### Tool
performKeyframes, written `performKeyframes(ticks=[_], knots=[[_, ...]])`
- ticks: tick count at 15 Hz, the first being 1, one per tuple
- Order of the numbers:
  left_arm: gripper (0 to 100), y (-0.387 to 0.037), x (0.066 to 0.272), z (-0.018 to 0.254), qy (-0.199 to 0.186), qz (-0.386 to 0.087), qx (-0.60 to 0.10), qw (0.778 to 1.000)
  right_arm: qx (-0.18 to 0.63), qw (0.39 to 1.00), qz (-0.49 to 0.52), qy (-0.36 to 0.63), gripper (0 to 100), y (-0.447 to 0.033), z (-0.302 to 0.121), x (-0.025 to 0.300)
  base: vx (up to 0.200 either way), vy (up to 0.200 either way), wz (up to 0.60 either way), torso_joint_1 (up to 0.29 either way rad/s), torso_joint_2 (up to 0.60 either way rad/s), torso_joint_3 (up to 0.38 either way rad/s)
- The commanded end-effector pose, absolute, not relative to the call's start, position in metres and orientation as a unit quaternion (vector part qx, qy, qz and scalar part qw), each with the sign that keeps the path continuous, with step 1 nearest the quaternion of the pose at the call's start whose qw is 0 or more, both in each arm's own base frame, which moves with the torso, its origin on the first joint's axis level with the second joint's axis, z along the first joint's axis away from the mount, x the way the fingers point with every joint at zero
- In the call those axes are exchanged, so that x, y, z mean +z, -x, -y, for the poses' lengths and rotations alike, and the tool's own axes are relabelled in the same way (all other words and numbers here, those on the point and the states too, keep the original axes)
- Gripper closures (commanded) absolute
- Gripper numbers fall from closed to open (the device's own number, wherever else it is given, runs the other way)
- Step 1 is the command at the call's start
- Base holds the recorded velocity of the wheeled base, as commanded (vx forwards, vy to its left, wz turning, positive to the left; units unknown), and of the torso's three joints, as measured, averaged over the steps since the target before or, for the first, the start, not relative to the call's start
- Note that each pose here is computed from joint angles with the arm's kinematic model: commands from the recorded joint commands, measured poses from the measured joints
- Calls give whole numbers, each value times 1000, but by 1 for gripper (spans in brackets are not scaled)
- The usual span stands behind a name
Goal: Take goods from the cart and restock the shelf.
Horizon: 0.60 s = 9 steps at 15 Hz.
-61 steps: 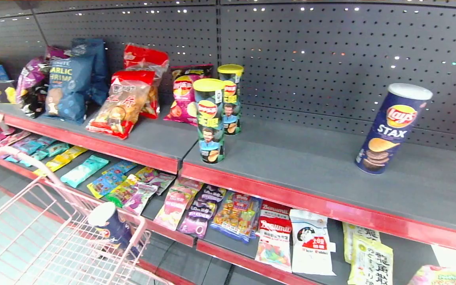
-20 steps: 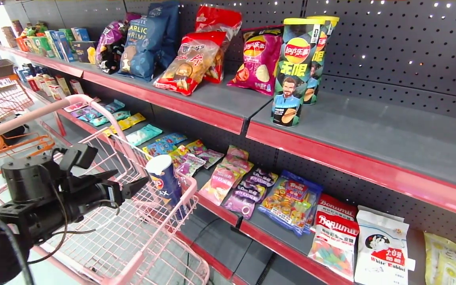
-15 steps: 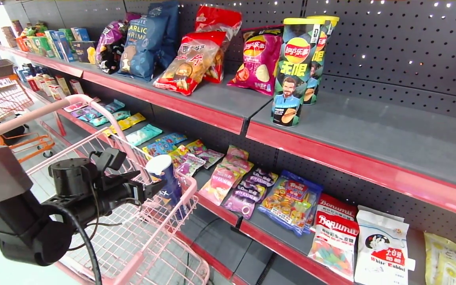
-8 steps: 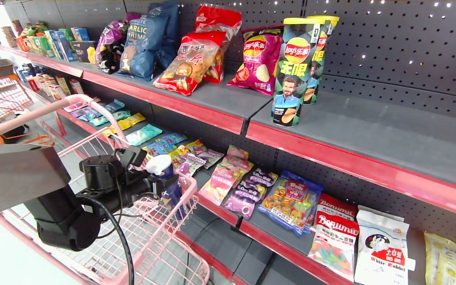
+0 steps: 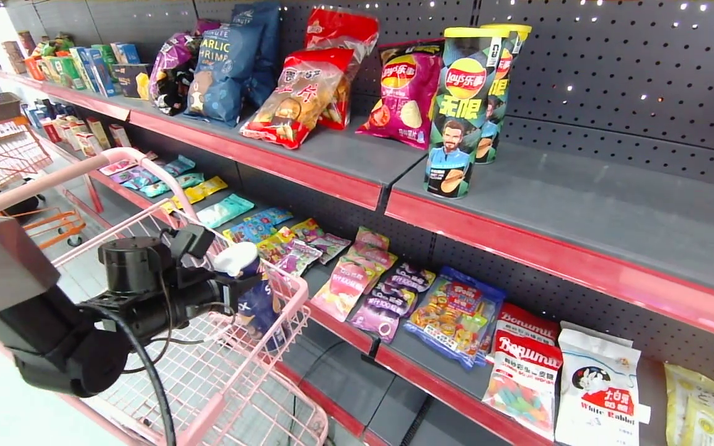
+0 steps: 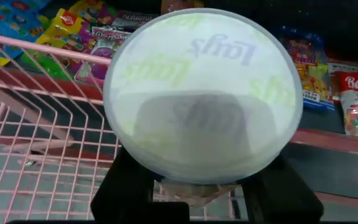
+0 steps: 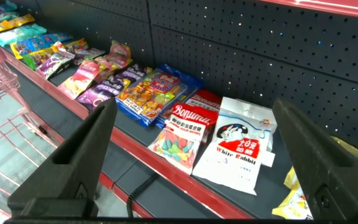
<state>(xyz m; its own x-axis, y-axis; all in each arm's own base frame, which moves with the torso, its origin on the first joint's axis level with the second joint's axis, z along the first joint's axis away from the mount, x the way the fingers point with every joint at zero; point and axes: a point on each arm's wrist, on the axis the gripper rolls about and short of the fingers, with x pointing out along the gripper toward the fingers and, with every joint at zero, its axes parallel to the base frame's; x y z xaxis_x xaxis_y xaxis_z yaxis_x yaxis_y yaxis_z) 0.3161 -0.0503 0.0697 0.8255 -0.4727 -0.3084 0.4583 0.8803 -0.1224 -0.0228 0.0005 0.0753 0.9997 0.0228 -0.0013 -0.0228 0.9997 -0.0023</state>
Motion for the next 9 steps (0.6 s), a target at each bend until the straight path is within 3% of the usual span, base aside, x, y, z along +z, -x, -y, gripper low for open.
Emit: performKeyframes(ticks=[1, 3, 4, 6, 8, 9], knots=[[100, -262, 159, 34, 44, -118, -228, 966, 12, 1000, -1, 2, 0, 23, -1, 75, 0, 0, 0, 0, 0, 0], [100, -202, 208, 29, 46, -109, -231, 966, 12, 1000, -1, 2, 0, 23, -1, 75, 0, 0, 0, 0, 0, 0], [100, -164, 223, 26, 45, -109, -235, 965, 12, 1000, -1, 2, 0, 23, -1, 75, 0, 0, 0, 0, 0, 0], [100, -104, 232, 20, 39, -103, -235, 966, 12, 1000, -1, 2, 0, 23, -1, 75, 0, 0, 0, 0, 0, 0], [100, -78, 235, 16, 26, -76, -229, 970, 12, 1000, -1, 2, 0, 23, -1, 75, 0, 0, 0, 0, 0, 0], [100, -63, 239, 13, 20, -49, -203, 978, 11, 1000, -1, 2, 0, 23, 0, 75, 0, 0, 600, -2, 2, 7]])
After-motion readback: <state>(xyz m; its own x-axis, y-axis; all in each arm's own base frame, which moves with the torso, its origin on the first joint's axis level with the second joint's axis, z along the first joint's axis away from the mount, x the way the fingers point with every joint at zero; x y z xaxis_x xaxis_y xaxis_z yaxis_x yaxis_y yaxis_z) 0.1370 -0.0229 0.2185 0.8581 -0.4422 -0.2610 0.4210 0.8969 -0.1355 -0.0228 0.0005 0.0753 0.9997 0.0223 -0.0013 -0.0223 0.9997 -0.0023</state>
